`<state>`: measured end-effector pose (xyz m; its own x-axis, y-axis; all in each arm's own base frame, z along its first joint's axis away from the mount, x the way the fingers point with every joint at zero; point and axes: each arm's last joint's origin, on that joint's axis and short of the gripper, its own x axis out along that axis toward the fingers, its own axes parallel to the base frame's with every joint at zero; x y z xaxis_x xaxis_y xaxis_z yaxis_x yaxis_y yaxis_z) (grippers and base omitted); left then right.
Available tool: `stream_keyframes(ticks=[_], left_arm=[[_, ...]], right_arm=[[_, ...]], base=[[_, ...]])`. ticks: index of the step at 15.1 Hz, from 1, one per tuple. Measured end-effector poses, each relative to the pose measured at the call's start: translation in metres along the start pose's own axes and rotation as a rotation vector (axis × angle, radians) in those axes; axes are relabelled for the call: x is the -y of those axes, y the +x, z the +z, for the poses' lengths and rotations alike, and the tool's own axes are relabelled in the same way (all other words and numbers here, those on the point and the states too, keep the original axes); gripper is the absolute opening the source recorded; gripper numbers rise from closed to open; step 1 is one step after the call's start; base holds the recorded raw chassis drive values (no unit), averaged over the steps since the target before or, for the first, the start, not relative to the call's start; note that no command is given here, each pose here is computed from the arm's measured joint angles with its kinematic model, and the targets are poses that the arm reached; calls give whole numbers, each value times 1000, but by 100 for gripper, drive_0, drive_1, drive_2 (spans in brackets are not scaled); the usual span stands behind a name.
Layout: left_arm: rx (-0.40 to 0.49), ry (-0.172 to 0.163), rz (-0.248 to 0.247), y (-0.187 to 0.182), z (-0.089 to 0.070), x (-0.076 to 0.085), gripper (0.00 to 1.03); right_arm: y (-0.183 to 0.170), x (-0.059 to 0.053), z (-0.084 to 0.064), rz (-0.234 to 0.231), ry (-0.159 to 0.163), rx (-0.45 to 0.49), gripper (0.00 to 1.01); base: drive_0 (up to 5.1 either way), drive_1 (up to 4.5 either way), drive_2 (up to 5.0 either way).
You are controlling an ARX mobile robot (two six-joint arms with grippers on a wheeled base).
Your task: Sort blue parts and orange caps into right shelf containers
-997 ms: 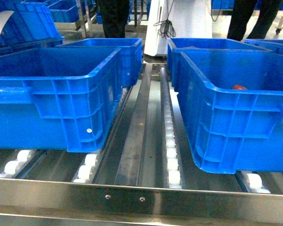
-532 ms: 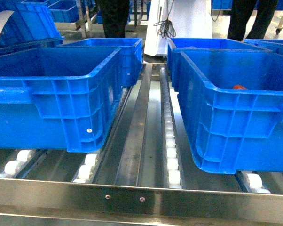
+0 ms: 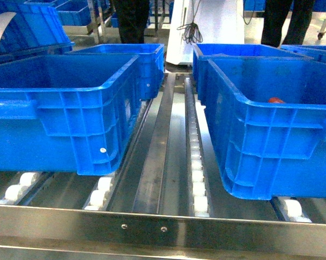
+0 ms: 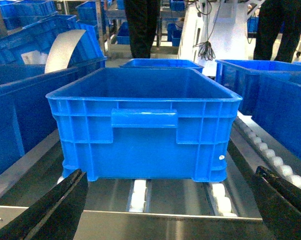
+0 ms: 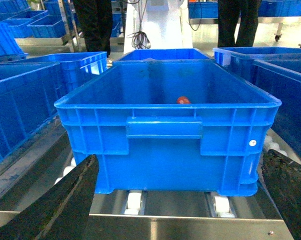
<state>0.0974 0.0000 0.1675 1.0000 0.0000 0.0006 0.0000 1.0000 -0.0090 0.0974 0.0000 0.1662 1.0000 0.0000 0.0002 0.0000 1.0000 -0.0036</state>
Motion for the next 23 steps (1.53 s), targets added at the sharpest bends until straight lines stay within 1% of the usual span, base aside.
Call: stream_keyframes(ticks=[23], left_arm=[[0, 0, 0, 0, 0, 0, 98]], right_arm=[[0, 0, 0, 0, 0, 0, 98]], base=[[0, 0, 0]])
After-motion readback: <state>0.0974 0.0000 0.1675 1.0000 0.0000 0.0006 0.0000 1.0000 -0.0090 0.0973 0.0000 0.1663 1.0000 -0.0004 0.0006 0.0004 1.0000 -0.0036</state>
